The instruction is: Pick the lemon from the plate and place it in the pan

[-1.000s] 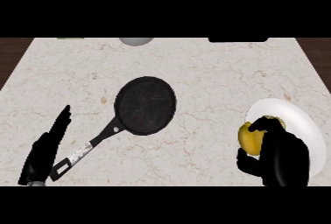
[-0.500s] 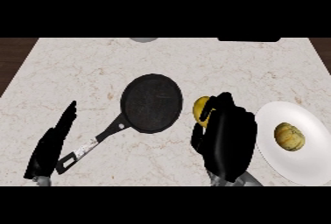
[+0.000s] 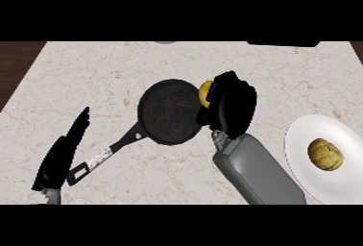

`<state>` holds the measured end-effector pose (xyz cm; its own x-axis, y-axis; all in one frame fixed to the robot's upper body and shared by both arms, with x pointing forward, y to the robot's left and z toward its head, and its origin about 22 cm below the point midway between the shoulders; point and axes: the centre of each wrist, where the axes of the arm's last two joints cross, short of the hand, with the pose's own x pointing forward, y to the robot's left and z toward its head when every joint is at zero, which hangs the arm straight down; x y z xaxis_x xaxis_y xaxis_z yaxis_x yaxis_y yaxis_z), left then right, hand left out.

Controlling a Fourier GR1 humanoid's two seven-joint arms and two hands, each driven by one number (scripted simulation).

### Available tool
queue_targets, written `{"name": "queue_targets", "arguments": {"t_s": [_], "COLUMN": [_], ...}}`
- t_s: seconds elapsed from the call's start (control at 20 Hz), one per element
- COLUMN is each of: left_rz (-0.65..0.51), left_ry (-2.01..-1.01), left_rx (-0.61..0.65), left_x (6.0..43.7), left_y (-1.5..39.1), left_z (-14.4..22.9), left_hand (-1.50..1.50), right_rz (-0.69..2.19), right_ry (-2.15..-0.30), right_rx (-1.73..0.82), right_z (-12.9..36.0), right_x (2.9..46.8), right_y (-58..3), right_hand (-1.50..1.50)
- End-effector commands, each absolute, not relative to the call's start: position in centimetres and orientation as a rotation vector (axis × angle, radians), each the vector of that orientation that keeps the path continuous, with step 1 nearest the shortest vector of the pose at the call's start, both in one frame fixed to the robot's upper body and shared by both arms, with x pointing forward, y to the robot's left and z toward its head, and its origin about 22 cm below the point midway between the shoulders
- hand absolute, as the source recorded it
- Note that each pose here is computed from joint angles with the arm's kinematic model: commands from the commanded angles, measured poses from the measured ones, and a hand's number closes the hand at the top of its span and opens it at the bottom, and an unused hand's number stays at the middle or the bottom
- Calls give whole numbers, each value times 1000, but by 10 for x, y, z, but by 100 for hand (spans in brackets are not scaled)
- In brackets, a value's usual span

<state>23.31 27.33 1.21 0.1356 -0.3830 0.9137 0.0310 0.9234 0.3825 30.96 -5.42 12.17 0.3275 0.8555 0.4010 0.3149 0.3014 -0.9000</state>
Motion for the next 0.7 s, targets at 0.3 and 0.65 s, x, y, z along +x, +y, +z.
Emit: {"name": "queue_targets", "arguments": {"t_s": [0.3, 0.65], "left_rz": [-326, -351], "left_ry": [-1429, -1445], "left_rx": [267, 250], "left_x": [247, 246], "left_y": [263, 253], "left_z": [10, 18], "left_hand": [0, 0], "right_rz": [487, 141], "right_ry": [-989, -935], "right_rx": [-1156, -792], "right_z": [58, 58], "right_x": [371, 385], "right_y": [-57, -86], "right_hand": [150, -150]}}
